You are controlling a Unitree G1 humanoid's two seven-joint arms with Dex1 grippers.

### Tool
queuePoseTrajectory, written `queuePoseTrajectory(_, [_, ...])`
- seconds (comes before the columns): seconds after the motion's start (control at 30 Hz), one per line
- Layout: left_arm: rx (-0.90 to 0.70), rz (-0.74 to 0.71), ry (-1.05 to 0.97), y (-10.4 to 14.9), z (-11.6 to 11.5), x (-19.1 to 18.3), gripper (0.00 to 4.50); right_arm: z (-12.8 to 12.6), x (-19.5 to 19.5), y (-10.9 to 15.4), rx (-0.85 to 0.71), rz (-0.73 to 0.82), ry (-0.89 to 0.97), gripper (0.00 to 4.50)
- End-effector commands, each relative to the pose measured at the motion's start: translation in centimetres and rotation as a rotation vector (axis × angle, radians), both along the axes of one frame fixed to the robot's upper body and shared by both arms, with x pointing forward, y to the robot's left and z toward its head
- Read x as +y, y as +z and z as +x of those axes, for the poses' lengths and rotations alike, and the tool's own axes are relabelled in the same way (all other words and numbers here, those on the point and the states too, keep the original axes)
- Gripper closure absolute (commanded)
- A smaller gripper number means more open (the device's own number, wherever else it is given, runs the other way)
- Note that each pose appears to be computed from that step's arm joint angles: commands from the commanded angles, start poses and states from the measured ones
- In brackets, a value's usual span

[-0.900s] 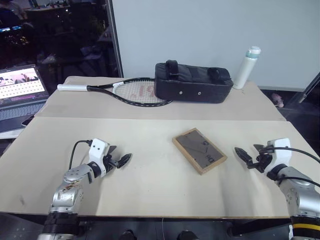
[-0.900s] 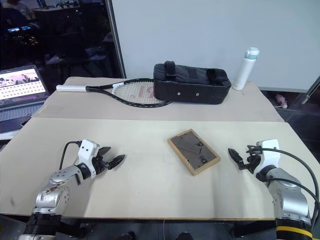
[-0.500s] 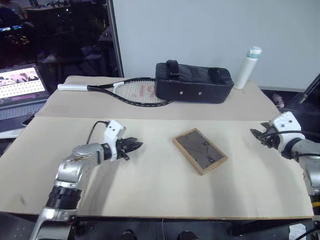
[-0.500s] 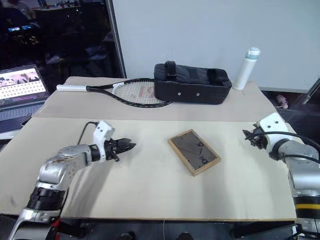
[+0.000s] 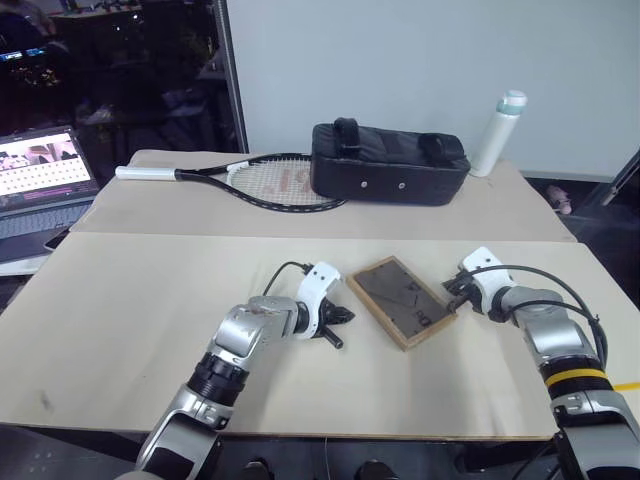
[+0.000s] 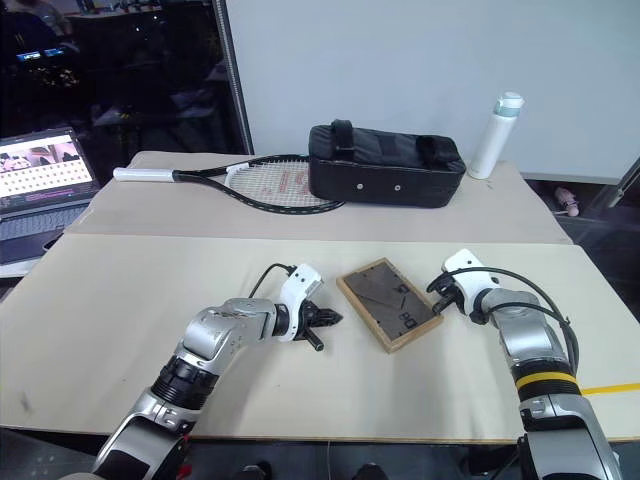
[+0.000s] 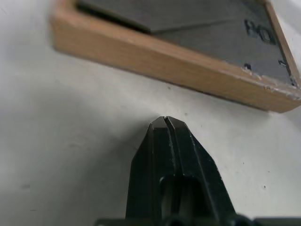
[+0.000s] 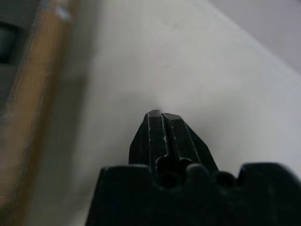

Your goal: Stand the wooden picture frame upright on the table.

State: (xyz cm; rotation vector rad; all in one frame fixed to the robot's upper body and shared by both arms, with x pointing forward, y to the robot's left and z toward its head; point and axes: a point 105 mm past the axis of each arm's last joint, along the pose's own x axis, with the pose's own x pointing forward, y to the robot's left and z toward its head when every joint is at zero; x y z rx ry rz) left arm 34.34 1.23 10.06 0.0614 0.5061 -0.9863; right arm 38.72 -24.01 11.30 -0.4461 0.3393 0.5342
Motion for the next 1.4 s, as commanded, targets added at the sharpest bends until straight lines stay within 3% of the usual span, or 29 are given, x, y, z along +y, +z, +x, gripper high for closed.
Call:
queuePoseTrajectory(0.03, [-0.035, 0.048, 0.036, 0.5, 0.8, 1.9, 4.50, -2.0, 3.1, 0.9, 0.031, 0.131, 0.161, 4.47])
queuePoseTrajectory(0.17, [-0.008, 0.093, 0.080, -0.5, 0.8, 5.5, 4.50, -3.3, 6.1, 0.8, 0.054, 0.196, 0.239, 4.47])
queuePoseTrajectory(0.33, [0.093, 0.145, 0.109, -2.6, -1.5, 10.4, 4.50, -4.5, 10.8, -0.3, 0.078, 0.211, 0.342, 4.47])
queuePoseTrajectory(0.43, [0.144, 0.155, 0.100, -3.3, -3.5, 11.7, 4.50, -4.7, 13.0, -0.8, 0.092, 0.209, 0.389, 4.47])
queuePoseTrajectory(0.63, [0.179, 0.157, 0.147, -4.0, -5.2, 12.8, 4.50, -5.7, 16.8, -0.7, 0.103, 0.235, 0.497, 4.47])
queuePoseTrajectory(0.87, [0.187, 0.169, 0.166, -3.9, -6.1, 14.4, 4.50, -5.2, 14.9, -0.9, 0.109, 0.168, 0.456, 4.47])
queuePoseTrajectory(1.0, [0.172, 0.104, 0.236, -1.9, -5.7, 16.6, 4.50, -5.1, 12.1, 0.2, 0.098, 0.134, 0.424, 4.47])
queuePoseTrajectory(1.1, [0.336, 0.158, 0.359, -1.6, -6.5, 19.8, 4.50, -5.2, 9.8, 1.1, 0.086, 0.092, 0.416, 4.47])
queuePoseTrajectory(1.27, [0.533, -0.168, 0.141, 1.5, -9.3, 16.4, 3.09, -5.8, 9.2, 1.2, 0.067, 0.052, 0.493, 4.50])
queuePoseTrajectory(1.4, [0.662, -0.378, 0.178, 0.6, -7.6, 14.4, 1.67, -6.4, 10.7, -0.1, 0.096, 0.070, 0.558, 4.50])
